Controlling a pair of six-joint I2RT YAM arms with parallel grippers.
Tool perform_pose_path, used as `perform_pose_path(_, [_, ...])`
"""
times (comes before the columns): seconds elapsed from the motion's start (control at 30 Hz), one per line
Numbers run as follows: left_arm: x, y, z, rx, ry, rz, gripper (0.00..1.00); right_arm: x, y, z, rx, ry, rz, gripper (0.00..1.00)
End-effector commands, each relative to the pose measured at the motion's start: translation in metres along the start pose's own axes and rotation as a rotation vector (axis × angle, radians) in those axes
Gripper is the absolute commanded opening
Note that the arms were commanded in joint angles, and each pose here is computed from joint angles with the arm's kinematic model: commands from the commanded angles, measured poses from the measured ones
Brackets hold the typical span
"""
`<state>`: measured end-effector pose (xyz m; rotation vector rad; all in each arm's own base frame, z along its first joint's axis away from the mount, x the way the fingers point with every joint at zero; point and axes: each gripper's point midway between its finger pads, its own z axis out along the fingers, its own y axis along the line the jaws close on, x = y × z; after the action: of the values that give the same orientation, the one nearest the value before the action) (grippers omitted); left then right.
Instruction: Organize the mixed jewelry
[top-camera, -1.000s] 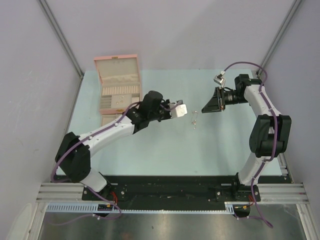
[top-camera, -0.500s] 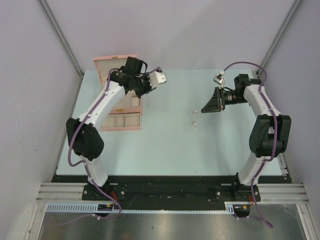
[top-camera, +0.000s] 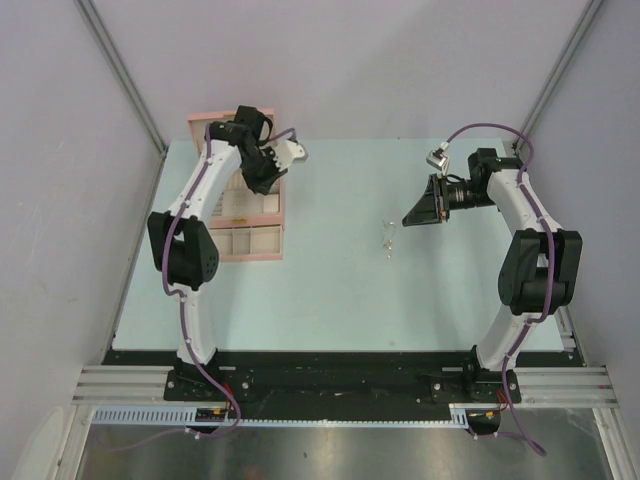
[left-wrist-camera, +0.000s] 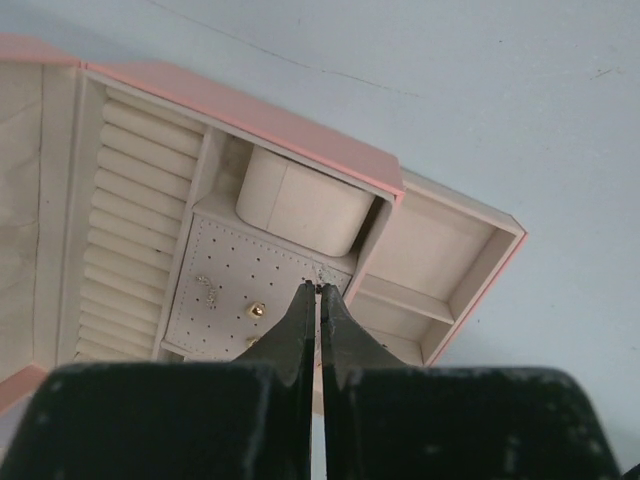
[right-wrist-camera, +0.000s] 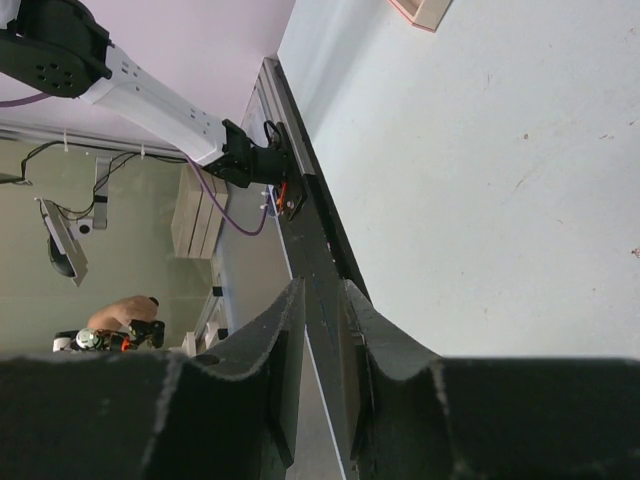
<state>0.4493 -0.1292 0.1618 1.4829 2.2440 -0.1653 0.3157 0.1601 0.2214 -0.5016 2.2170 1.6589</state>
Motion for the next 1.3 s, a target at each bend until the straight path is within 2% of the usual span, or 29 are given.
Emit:
perform_pose_path(0.0, [0.008,0.002,-0.014,0.001,0.000,0.005,0.00,0.000,0.008,0.001,-0.014,-0.003,-0.027,0.24])
perform_pose_path(0.37, [0.040,0.034,-0.007,-0.063,0.084,-0.034,0.00,0.002,0.008,0.002,-0.011,0.003,-0.034,0.24])
perform_pose_path(0.67, [0.053,0.064,-0.004,-0.181,0.164,-0.029,0.00,0.005,0.012,0.010,-0.025,0.025,-0.044,0.24])
perform_pose_path(1.27, [0.060,0.076,0.002,-0.190,0.244,0.064,0.00,0.007,0.007,0.013,-0.021,0.037,-0.039,0.24])
